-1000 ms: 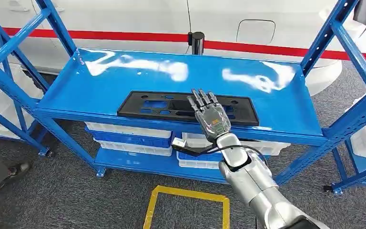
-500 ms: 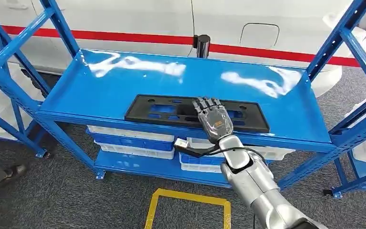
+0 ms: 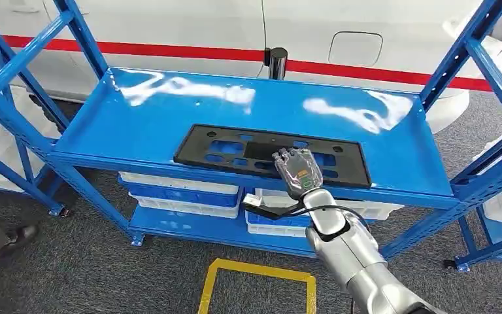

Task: Take the parts from the cabinet and place them on the table.

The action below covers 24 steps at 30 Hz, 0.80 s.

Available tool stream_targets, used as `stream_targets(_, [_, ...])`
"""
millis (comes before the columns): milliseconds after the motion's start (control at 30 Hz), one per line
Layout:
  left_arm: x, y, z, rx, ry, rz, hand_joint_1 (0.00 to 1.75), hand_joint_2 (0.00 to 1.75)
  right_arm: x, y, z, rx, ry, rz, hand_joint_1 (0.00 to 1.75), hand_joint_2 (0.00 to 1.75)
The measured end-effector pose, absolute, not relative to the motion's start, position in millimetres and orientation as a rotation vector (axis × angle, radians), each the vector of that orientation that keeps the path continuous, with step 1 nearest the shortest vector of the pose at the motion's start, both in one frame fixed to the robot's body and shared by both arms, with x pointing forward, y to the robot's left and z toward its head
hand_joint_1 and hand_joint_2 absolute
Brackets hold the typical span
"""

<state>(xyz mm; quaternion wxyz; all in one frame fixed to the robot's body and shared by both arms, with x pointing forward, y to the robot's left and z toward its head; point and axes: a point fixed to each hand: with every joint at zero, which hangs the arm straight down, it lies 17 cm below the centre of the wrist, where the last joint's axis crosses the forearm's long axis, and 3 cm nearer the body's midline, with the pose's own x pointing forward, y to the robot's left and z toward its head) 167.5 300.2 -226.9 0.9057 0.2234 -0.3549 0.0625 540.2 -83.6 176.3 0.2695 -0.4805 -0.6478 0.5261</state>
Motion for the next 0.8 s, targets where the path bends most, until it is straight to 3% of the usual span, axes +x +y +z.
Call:
stream_targets(600, [169.7, 303.4, -225.1, 0.469, -0.749, 0.111, 0.00, 0.00, 542.1, -84.5, 176.9, -1.289, -1.740, 1.419, 1.75, 1.75])
stream_targets(633, [170.4, 302.4, -225.1, 0.463, -0.752, 0.107, 0.00, 1.75, 542.2, -84.7, 177.0, -1.288, -1.740, 1.418, 1.75, 1.75])
stream_targets(800, [172.7, 296.9, -225.3, 0.435, -0.763, 0.092, 0.00, 1.75, 542.4, -85.6, 178.6, -1.291, -1.745, 1.412, 1.75, 1.75])
